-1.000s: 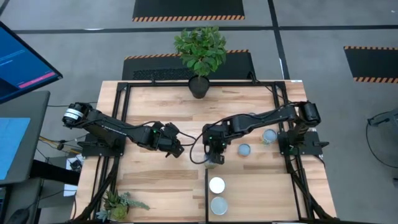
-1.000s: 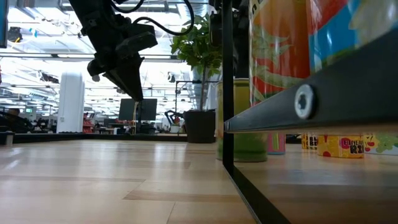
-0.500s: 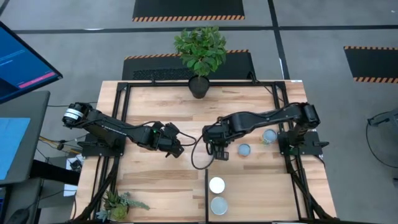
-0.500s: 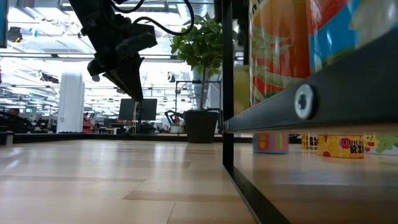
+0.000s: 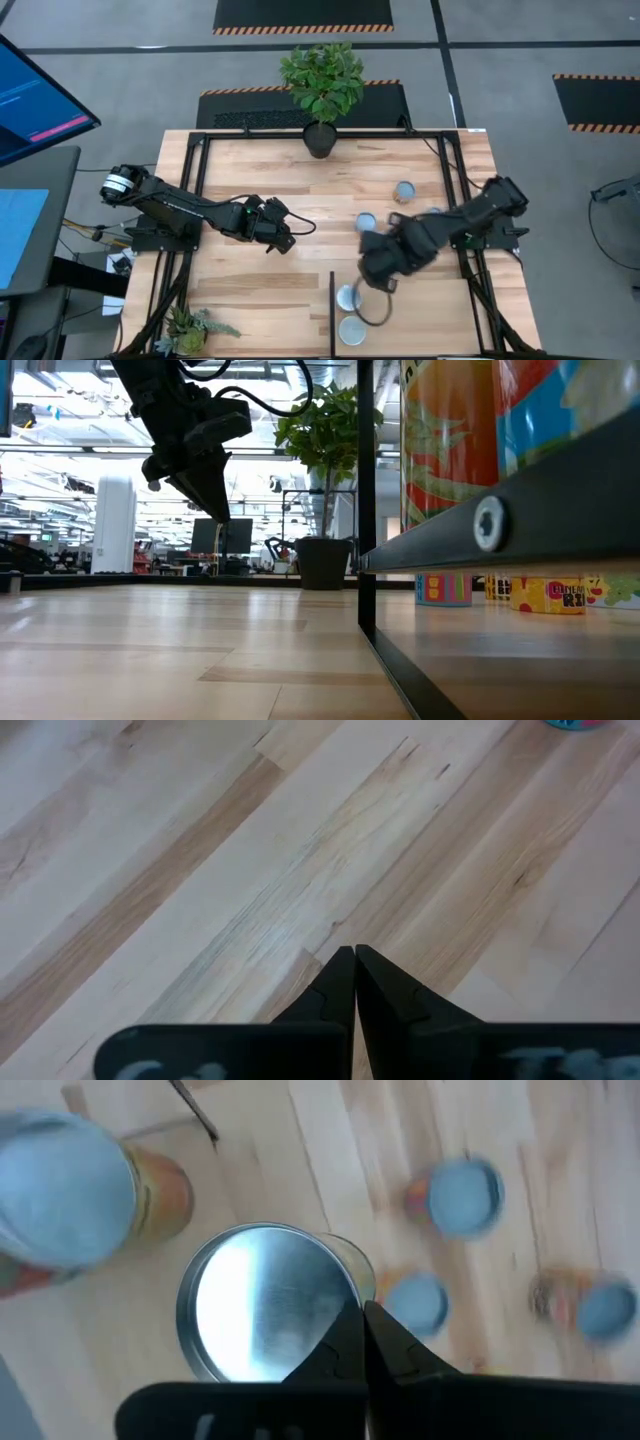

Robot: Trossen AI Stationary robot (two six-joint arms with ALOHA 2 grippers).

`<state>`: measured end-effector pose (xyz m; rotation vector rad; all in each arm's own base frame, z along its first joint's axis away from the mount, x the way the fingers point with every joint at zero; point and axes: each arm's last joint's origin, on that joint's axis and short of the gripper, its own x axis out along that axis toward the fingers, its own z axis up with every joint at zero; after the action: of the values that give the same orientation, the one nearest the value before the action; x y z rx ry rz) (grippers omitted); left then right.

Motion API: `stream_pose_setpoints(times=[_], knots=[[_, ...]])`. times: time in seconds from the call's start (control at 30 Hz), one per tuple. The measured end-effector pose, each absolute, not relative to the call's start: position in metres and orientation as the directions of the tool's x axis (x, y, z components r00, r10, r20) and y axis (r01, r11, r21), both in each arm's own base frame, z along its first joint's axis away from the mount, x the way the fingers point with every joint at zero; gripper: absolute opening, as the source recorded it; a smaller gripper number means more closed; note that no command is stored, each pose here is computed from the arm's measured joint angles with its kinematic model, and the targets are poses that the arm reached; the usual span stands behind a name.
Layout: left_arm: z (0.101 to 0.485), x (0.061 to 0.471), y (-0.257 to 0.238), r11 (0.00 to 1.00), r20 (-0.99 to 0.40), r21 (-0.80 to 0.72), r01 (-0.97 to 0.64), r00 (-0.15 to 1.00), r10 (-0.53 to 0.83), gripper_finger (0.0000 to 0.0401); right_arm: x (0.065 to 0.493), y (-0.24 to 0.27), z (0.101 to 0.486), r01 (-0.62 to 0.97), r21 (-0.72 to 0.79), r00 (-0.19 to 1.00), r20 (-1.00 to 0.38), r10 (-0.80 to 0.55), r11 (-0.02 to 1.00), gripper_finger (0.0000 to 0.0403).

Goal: Pick and place cans onto a shelf
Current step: Put the canned pears on the shelf

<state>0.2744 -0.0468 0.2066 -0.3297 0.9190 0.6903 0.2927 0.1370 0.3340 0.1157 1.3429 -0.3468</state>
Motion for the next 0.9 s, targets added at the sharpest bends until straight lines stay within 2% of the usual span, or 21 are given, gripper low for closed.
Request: stream_pose_setpoints(times=[0.17, 0.33, 0.9], knots=[[0.207, 0.274, -0.047, 0.741, -0.816, 0.024, -0.671, 0.415, 0.403, 0.0000, 0.264, 0.166, 0.346, 0.442, -0.049, 0.236, -0.957, -0.169, 0.896, 0.0002], [0.207, 0.275, -0.047, 0.744, -0.811, 0.026, -0.668, 0.421, 0.406, 0.0000, 0.249, 0.187, 0.346, 0.507, 0.004, 0.268, -0.951, -0.153, 0.862, 0.0001], [0.207, 0.275, -0.048, 0.748, -0.824, 0.003, -0.664, 0.422, 0.377, 0.0000, 0.255, 0.204, 0.302, 0.596, 0.138, 0.355, -0.929, -0.105, 0.791, 0.0001]])
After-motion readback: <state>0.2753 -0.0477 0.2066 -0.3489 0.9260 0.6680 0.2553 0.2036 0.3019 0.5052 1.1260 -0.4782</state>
